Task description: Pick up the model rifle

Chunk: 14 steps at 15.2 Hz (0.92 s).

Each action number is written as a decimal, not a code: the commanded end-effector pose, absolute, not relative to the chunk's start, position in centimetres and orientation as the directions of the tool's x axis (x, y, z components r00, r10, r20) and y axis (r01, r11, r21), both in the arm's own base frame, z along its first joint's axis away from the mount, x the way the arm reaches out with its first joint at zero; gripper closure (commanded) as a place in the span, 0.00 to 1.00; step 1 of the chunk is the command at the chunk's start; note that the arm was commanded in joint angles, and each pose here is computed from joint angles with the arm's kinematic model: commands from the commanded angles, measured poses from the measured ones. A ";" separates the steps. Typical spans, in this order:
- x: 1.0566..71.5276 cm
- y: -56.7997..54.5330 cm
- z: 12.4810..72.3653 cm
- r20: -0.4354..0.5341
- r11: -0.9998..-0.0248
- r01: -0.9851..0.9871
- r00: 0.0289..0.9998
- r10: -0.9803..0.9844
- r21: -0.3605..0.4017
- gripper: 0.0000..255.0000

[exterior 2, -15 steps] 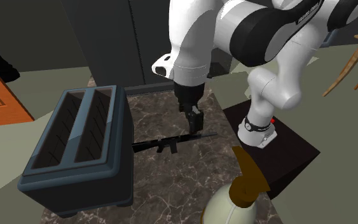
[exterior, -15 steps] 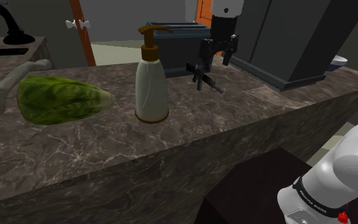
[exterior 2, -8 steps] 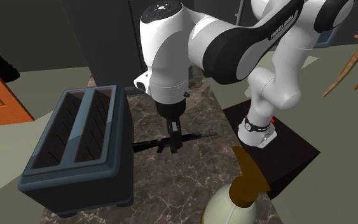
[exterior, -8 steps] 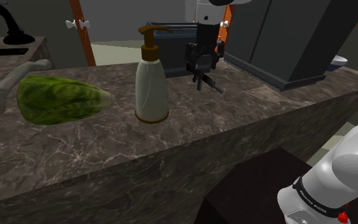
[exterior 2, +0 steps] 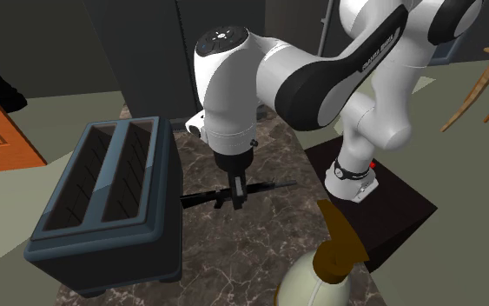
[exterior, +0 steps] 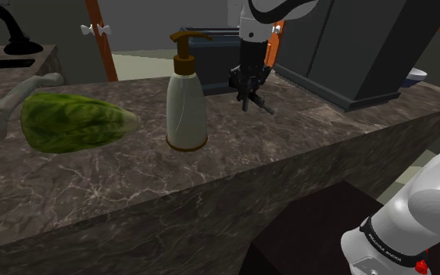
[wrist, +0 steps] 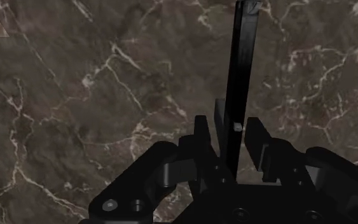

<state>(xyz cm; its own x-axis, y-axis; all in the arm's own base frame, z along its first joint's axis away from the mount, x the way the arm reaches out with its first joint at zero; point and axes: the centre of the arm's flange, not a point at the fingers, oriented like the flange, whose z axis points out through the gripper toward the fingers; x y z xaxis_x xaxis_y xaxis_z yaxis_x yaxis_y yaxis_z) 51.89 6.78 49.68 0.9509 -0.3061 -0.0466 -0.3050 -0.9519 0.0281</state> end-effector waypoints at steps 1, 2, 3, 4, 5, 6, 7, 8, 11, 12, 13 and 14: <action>51.9 6.8 49.6 -0.046 -0.952 -0.305 0.951 -0.306 0.028 1.00; 51.9 6.7 49.6 -0.046 -0.952 -0.305 0.951 -0.306 0.028 1.00; 51.9 6.7 49.6 -0.046 -0.952 -0.305 0.951 -0.306 0.028 1.00; 51.9 6.7 49.6 -0.046 -0.952 -0.305 0.951 -0.306 0.028 1.00; 51.9 6.8 49.6 -0.046 -0.952 -0.305 0.951 -0.306 0.028 1.00; 51.9 6.7 49.6 -0.046 -0.952 -0.305 0.951 -0.306 0.028 1.00; 51.9 6.8 49.6 -0.046 -0.952 -0.305 0.951 -0.306 0.028 1.00; 51.9 6.8 49.7 -0.046 -0.952 -0.305 0.951 -0.306 0.028 1.00; 51.9 6.8 51.3 -0.046 -0.952 -0.305 0.951 -0.306 0.028 1.00; 51.9 6.8 51.8 -0.046 -0.952 -0.305 0.951 -0.306 0.028 1.00; 51.9 6.8 52.3 -0.046 -0.952 -0.305 0.951 -0.306 0.028 1.00; 51.9 6.8 52.8 -0.046 -0.952 -0.305 0.951 -0.306 0.028 1.00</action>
<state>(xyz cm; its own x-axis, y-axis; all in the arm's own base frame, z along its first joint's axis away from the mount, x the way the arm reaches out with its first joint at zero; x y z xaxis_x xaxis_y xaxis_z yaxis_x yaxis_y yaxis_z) 51.97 6.77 52.31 0.9509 -0.3060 -0.0474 -0.3049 -0.9520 0.0282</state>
